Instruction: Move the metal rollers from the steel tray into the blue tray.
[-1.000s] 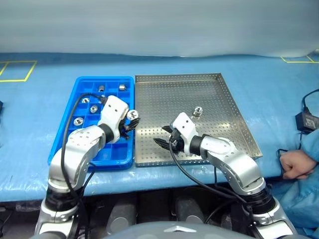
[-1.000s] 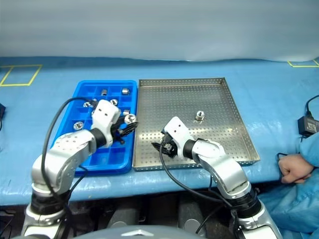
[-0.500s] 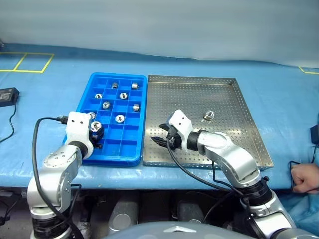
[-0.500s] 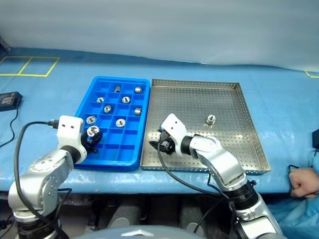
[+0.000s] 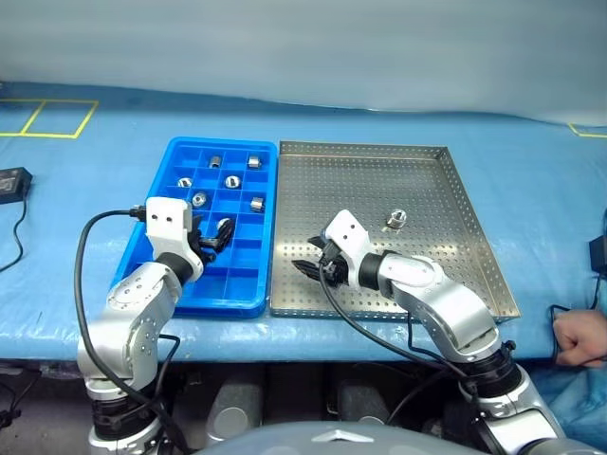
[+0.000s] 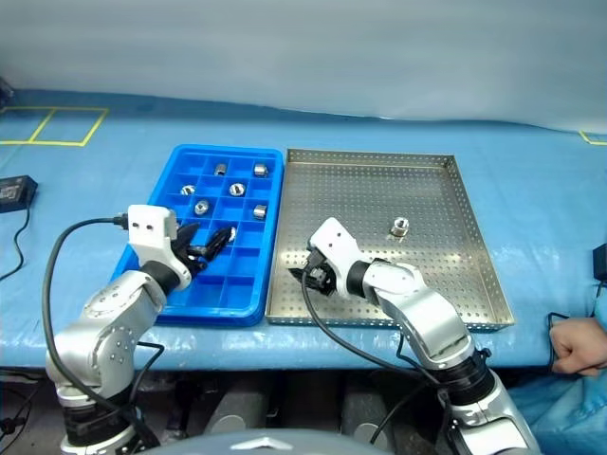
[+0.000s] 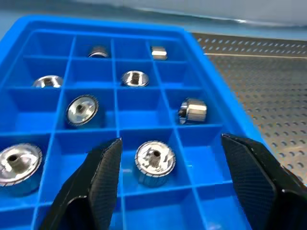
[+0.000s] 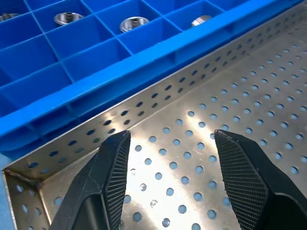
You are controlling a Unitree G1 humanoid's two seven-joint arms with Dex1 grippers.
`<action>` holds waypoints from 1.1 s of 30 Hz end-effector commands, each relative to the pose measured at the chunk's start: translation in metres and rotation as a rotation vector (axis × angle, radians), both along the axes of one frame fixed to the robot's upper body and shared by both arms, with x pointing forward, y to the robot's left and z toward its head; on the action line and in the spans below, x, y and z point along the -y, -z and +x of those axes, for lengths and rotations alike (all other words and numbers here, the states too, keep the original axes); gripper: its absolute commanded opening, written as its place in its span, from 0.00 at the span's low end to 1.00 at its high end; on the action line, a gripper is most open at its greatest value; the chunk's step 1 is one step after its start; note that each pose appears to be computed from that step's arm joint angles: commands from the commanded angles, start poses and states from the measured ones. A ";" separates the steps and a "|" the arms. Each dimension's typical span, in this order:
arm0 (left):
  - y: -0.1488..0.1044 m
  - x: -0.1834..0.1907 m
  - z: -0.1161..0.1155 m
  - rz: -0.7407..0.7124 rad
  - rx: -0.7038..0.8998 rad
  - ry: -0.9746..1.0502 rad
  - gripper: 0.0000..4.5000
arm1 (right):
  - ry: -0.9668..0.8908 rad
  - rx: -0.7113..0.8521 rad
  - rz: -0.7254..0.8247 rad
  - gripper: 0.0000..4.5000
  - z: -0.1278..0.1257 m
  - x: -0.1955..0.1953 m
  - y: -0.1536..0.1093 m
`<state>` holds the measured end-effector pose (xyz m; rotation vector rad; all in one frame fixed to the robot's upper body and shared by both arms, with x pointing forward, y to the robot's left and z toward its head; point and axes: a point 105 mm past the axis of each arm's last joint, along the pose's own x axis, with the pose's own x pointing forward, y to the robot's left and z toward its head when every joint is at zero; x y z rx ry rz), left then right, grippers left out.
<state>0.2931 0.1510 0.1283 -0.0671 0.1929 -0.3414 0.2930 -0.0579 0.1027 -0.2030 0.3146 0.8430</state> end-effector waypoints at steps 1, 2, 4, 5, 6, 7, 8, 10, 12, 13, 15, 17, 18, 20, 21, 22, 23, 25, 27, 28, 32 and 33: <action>-0.017 0.040 -0.012 -0.023 0.091 0.224 0.80 | 0.228 0.056 0.054 0.66 0.023 0.023 -0.022; -0.018 0.048 -0.014 -0.029 0.096 0.266 0.80 | 0.300 0.049 0.059 0.66 0.028 0.032 -0.023; -0.016 0.062 -0.013 -0.026 0.093 0.344 0.80 | 0.488 0.045 0.051 0.66 0.038 0.054 -0.025; -0.014 0.068 -0.013 -0.022 0.088 0.370 0.80 | 0.559 0.046 0.046 0.66 0.040 0.064 -0.026; -0.012 0.074 -0.012 -0.009 0.081 0.398 0.80 | 0.650 0.047 0.047 0.66 0.042 0.074 -0.028; -0.009 0.080 -0.011 0.007 0.077 0.425 0.80 | 0.728 0.045 0.047 0.66 0.042 0.084 -0.029; -0.007 0.084 -0.010 0.019 0.073 0.446 0.80 | 0.785 0.041 0.046 0.66 0.041 0.090 -0.029; -0.006 0.091 -0.010 0.018 0.069 0.473 0.80 | 0.848 0.035 0.043 0.66 0.037 0.098 -0.029; -0.003 0.098 -0.009 0.014 0.065 0.500 0.80 | 0.927 0.015 0.021 0.66 0.031 0.109 -0.025; -0.001 0.100 -0.009 0.012 0.063 0.513 0.80 | 0.962 0.002 0.005 0.66 0.026 0.114 -0.022; 0.000 0.105 -0.009 0.009 0.061 0.529 0.80 | 0.995 -0.016 -0.011 0.66 0.019 0.121 -0.020; 0.001 0.107 -0.009 0.007 0.061 0.541 0.80 | 0.991 -0.042 -0.022 0.66 0.011 0.123 -0.017; 0.002 0.108 -0.008 0.007 0.061 0.545 0.80 | 0.982 -0.063 -0.025 0.66 0.006 0.122 -0.015; 0.003 0.109 -0.007 0.008 0.061 0.550 0.80 | 0.968 -0.097 -0.024 0.66 -0.002 0.121 -0.011; 0.003 0.109 -0.006 0.009 0.061 0.554 0.80 | 0.967 -0.109 -0.031 0.66 -0.006 0.121 -0.009; 0.003 0.110 -0.005 0.009 0.062 0.560 0.80 | 0.970 -0.126 -0.033 0.66 -0.008 0.122 -0.006; 0.003 0.111 -0.005 0.010 0.062 0.564 0.80 | 0.972 -0.143 -0.034 0.66 -0.011 0.122 -0.003; 0.004 0.113 -0.004 0.013 0.060 0.572 0.80 | 0.969 -0.172 -0.024 0.66 -0.014 0.120 0.002; 0.004 0.114 -0.003 0.017 0.060 0.578 0.80 | 0.961 -0.194 -0.012 0.66 -0.016 0.116 0.006; 0.004 0.114 -0.003 0.018 0.060 0.579 0.80 | 0.957 -0.204 -0.006 0.66 -0.016 0.114 0.007; 0.005 0.114 -0.002 0.024 0.056 0.580 0.80 | 0.955 -0.237 0.011 0.66 -0.016 0.111 0.015; 0.005 0.114 -0.003 0.026 0.055 0.580 0.80 | 0.955 -0.245 0.014 0.66 -0.016 0.111 0.017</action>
